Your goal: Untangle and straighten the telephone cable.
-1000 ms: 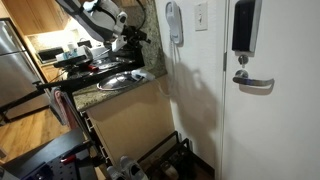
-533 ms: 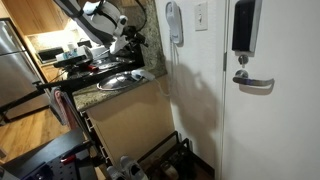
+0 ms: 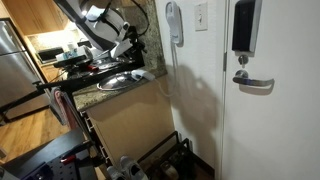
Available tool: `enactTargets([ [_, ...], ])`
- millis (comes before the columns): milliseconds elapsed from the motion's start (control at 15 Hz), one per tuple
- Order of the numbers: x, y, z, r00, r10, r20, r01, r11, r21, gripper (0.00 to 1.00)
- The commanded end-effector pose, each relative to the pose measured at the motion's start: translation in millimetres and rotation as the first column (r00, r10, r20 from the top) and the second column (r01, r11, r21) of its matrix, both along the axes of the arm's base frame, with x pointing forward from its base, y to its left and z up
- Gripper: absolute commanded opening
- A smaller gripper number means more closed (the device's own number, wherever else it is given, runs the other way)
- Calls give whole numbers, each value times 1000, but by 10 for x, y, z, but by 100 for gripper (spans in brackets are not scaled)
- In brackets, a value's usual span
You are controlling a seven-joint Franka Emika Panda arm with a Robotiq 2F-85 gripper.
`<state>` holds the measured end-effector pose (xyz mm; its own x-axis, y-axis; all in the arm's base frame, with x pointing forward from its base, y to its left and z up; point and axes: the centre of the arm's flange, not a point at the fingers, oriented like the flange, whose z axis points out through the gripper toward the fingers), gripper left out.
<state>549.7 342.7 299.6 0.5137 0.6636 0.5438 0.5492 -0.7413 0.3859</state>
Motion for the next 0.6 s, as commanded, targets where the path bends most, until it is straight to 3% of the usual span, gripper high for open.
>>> enactTargets([
  [0,31,-58,-44,998,43,-47,-46,998,-47,100],
  [533,26,-66,-184,998,36,-51,-38,998,-48,100],
])
